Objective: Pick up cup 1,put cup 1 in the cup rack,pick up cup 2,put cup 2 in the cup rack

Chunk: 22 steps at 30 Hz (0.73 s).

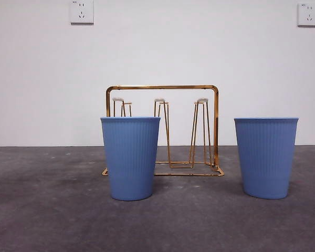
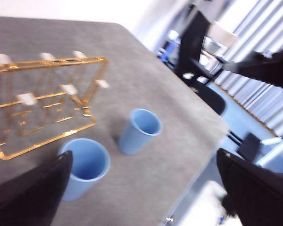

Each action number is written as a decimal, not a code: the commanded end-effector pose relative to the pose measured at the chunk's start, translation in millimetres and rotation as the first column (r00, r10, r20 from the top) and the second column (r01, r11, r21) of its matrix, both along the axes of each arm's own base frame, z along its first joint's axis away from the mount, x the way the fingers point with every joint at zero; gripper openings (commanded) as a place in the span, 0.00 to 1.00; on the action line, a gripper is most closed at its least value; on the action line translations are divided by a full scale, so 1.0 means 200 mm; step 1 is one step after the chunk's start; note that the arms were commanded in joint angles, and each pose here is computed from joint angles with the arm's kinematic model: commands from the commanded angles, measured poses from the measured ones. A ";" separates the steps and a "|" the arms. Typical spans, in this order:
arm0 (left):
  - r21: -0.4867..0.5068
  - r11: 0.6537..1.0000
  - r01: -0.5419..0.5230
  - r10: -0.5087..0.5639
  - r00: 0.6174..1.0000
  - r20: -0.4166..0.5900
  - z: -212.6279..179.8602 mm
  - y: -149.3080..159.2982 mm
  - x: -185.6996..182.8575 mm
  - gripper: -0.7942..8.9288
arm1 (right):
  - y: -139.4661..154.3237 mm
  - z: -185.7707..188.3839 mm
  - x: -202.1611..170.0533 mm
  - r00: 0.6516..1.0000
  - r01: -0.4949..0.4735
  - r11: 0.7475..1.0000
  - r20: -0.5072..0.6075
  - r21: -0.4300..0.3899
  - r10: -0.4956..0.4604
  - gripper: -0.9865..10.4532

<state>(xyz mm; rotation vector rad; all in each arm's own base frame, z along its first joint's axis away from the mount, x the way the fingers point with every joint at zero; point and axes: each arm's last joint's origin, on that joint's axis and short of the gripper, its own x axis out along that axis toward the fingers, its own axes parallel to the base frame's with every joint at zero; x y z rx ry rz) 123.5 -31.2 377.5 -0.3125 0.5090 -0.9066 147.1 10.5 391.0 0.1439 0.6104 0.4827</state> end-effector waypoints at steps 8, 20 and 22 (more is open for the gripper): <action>-0.158 0.960 0.232 -0.233 0.972 0.012 0.06 -0.08 0.06 0.81 | 0.08 -0.27 0.39 0.946 0.001 0.995 -0.323 -0.104 -0.035 0.55; -0.211 0.914 0.345 -0.347 0.937 0.031 0.10 -0.20 0.09 0.81 | 0.31 -0.62 0.68 0.867 -0.116 0.943 -0.495 -0.311 -0.057 0.55; -0.222 0.905 0.363 -0.364 0.931 0.039 0.11 -0.22 0.10 0.81 | 0.34 -0.67 0.71 0.860 -0.128 0.937 -0.508 -0.325 -0.058 0.50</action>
